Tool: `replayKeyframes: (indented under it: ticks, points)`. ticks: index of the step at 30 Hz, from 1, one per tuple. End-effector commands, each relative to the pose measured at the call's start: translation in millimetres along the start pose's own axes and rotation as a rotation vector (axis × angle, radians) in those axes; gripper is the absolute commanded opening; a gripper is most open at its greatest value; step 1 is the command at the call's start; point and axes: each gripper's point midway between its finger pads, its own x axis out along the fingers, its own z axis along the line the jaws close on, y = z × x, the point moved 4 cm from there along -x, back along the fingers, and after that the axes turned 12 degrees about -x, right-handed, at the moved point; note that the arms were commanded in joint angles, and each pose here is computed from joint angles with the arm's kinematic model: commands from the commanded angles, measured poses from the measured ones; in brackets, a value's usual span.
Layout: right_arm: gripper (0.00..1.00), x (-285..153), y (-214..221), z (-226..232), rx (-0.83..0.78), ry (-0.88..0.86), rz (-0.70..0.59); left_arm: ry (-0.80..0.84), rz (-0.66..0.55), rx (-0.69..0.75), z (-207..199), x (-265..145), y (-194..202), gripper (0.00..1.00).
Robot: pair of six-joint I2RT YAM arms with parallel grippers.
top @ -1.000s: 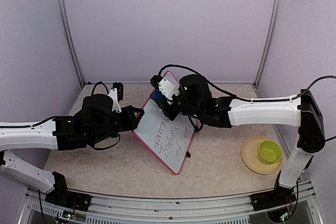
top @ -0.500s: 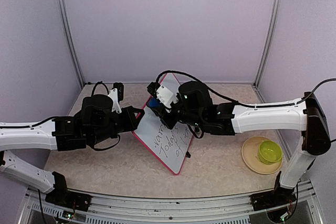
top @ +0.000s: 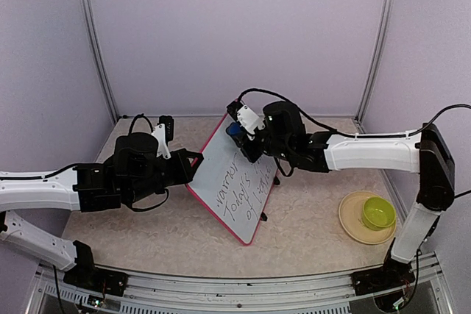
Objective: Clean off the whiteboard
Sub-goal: Erase the whiteboard at the center of the board.
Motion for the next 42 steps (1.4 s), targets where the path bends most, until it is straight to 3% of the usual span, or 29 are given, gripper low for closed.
replayKeyframes:
  ticks: [1, 11, 19, 42]
  points:
    - [0.0, 18, 12, -27, 0.004, 0.02, 0.029, 0.102, 0.1, 0.034, -23, -7, 15, 0.0]
    - [0.0, 55, 30, -87, 0.016, 0.088, 0.051, 0.103, 0.097, 0.033, -24, -9, 13, 0.0]
    - [0.0, 69, 27, -94, -0.007, 0.094, 0.037, 0.099, 0.098, 0.032, -23, -10, 12, 0.0]
    - [0.0, 72, 4, -37, -0.126, -0.007, 0.011, 0.099, 0.094, 0.03, -23, -11, 12, 0.0]
